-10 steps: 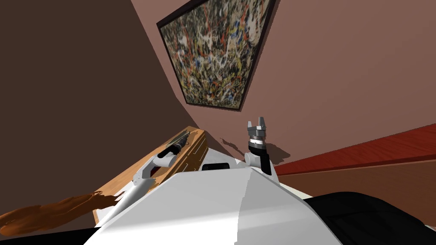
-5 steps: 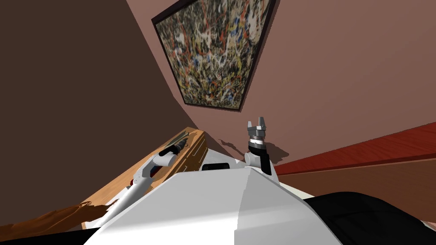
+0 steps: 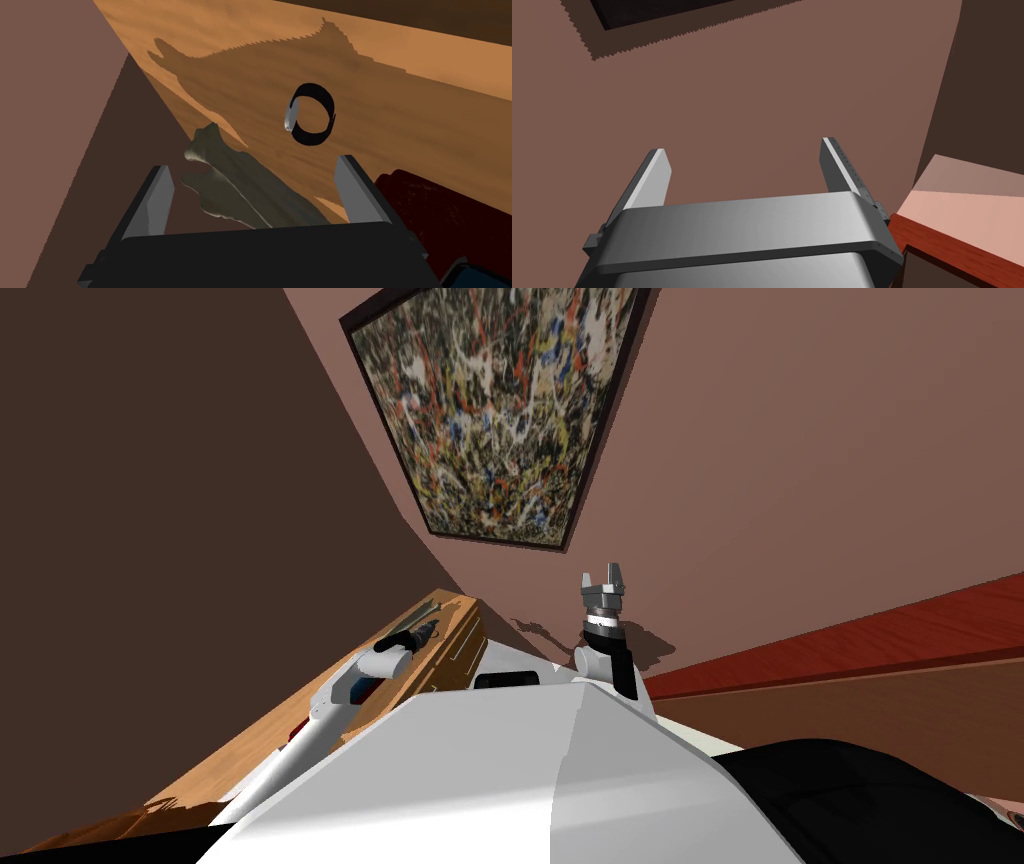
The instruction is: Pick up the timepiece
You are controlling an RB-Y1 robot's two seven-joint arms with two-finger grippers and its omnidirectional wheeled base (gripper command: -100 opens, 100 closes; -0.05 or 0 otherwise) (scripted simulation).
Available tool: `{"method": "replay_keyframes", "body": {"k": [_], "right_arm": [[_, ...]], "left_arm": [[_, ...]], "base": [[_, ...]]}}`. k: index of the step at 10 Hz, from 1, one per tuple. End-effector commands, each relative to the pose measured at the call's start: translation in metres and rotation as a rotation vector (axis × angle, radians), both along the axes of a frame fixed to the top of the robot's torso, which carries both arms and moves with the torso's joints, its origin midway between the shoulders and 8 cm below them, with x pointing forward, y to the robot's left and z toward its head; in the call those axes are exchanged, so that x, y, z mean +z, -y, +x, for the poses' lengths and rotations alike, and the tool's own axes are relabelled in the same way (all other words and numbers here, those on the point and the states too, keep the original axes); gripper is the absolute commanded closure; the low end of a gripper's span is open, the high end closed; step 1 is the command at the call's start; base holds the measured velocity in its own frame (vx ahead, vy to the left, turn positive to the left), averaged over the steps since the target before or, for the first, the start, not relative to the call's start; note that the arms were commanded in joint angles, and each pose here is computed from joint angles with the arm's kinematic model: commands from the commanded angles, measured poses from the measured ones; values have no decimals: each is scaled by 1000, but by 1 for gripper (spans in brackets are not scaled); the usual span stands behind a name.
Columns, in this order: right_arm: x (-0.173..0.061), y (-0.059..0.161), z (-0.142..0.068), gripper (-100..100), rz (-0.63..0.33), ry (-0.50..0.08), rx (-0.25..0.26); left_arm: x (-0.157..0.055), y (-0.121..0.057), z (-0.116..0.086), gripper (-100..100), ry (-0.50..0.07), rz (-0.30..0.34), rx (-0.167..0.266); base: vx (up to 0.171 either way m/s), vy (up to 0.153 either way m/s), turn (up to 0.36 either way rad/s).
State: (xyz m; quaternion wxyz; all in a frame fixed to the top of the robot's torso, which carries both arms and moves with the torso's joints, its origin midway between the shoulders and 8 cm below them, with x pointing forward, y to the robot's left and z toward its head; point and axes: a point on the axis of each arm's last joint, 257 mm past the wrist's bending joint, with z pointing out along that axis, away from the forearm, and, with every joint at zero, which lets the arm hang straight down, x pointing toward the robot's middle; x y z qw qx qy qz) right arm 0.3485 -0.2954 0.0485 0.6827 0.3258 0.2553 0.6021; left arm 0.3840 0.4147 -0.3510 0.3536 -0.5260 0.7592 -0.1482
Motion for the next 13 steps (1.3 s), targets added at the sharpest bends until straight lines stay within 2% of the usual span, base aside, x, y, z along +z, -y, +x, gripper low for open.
{"method": "replay_keyframes", "body": {"k": [1, 6, 10, 11, 13], "right_arm": [[0, 0, 0, 0, 0, 0, 0], [0, 0, 0, 0, 0, 0, 0], [0, 0, 0, 0, 0, 0, 0], [0, 0, 0, 0, 0, 0, 0], [0, 0, 0, 0, 0, 0, 0]], "left_arm": [[-9, -4, -8, -100, -50, 4, 10], [-32, -16, -35, -100, -195, 13, 32], [-44, -22, -55, -100, -295, 18, 46], [-45, -23, -57, -100, -302, 18, 47], [-51, -27, -71, -100, -368, 23, 54]], "base": [[38, 14, -24], [43, 8, -39], [41, 13, -32], [35, 6, -22], [42, 11, -53]]}}
